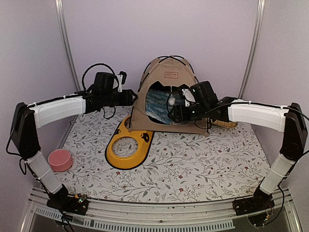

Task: Set up the pet tent

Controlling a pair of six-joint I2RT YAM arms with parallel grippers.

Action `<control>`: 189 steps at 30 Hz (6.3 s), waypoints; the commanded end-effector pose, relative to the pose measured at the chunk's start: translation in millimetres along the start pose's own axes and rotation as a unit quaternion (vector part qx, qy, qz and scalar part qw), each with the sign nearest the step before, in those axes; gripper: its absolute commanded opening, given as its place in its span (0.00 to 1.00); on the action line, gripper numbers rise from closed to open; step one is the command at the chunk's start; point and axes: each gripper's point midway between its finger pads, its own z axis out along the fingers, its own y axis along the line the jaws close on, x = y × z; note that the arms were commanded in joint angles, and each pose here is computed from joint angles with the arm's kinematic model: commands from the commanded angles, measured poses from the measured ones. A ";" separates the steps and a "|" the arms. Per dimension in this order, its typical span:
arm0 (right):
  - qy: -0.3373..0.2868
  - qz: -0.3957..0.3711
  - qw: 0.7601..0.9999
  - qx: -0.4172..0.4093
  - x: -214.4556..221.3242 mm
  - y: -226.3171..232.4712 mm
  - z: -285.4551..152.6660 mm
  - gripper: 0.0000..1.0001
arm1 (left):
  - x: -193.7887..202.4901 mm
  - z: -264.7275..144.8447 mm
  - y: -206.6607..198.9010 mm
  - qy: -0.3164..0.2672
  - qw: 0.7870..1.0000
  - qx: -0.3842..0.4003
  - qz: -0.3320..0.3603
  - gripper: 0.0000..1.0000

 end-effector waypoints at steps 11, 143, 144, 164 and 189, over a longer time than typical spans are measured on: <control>-0.027 -0.020 0.998 -0.048 -11.4 19.3 10.8 0.72 | 10.8 29.6 -32.8 0.037 0.993 0.079 0.076 0.12; -0.230 -0.048 0.962 -0.142 -125.2 45.4 -298.9 0.00 | -16.2 -65.8 -122.6 -0.048 0.968 0.162 0.187 0.00; -0.233 -0.047 0.960 -0.151 -122.4 49.1 -306.0 0.00 | -14.9 -64.3 -125.4 -0.048 0.967 0.170 0.185 0.00; -0.295 0.021 0.955 -0.028 -85.8 15.3 -399.1 0.78 | 11.1 44.8 -180.8 0.053 0.860 0.440 0.253 0.00; -0.259 -0.005 0.965 -0.047 -114.5 15.6 -329.1 0.87 | -1.3 74.8 -256.8 -0.091 0.868 0.393 0.289 0.20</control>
